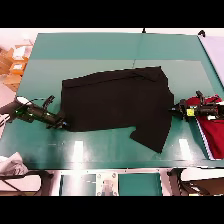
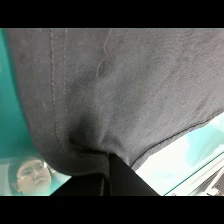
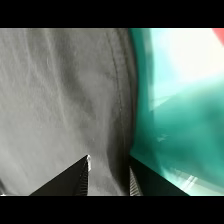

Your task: Fold the shirts.

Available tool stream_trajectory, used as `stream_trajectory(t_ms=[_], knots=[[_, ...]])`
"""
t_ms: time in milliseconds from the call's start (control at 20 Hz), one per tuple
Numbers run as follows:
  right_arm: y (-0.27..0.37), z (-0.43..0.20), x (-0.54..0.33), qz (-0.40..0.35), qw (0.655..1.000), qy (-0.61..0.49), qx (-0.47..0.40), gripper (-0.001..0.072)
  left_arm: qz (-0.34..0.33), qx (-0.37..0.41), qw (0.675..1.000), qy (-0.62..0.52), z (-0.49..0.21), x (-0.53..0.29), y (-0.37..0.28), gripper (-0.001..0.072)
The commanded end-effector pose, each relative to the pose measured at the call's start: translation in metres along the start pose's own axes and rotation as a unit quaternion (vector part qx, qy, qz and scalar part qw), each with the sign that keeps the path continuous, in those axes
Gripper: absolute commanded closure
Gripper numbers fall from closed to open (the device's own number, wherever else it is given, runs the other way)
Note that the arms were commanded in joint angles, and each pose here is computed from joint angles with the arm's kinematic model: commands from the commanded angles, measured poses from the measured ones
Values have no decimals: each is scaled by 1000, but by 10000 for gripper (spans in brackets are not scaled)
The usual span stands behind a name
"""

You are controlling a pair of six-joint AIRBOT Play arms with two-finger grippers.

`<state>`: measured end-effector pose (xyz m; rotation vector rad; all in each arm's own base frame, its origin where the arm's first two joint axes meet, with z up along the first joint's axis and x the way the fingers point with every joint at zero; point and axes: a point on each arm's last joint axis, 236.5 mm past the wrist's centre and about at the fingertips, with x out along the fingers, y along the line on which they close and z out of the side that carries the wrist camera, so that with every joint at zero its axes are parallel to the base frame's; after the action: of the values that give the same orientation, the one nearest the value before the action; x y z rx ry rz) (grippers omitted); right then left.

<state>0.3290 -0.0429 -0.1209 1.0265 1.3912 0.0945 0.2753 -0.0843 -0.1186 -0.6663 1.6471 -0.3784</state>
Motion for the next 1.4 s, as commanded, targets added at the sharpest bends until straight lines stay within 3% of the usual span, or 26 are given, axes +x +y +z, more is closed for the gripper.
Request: stream_trajectory(t_ms=[0, 50, 150, 200, 400, 500, 600, 750, 900, 1000, 1150, 1250, 1350], knots=[[-15, -22, 1, -29, 998, 45, -14, 364, 5, 7, 1000, -6, 3, 0, 2, 686], [-15, -26, 1, -27, 998, 51, -13, 370, 4, 9, 1000, -5, 3, -1, 1, 686], [-11, -27, 1, -21, 998, 53, -12, 650, -2, 18, 1000, -5, 7, -8, -6, 687], [-3, -23, -1, -8, 999, 44, -14, 698, -6, 31, 999, -7, 11, -17, -15, 687], [98, 21, -62, 101, 987, -74, -98, 699, -3, 127, 987, -102, 47, -105, -81, 687], [185, 33, -136, 176, 953, -176, -175, 698, 1, 213, 955, -207, 55, -189, -147, 687], [282, 7, -231, 244, 886, -276, -280, 698, 12, 308, 892, -330, 35, -285, -224, 687], [386, -85, -351, 263, 761, -403, -436, 698, 39, 422, 744, -517, -48, -422, -328, 686], [445, -199, -428, 244, 635, -503, -533, 699, 61, 481, 592, -644, -159, -507, -390, 686], [462, -252, -459, 229, 571, -558, -557, 698, 56, 488, 530, -691, -208, -530, -406, 686], [461, -281, -486, 180, 517, -628, -553, 698, 76, 483, 521, -699, -223, -532, -400, 686], [450, -268, -481, 145, 537, -631, -542, 698, 96, 459, 548, -693, -203, -530, -383, 686], [435, -239, -466, 140, 583, -615, -513, 698, 113, 431, 586, -677, -169, -520, -361, 686]])
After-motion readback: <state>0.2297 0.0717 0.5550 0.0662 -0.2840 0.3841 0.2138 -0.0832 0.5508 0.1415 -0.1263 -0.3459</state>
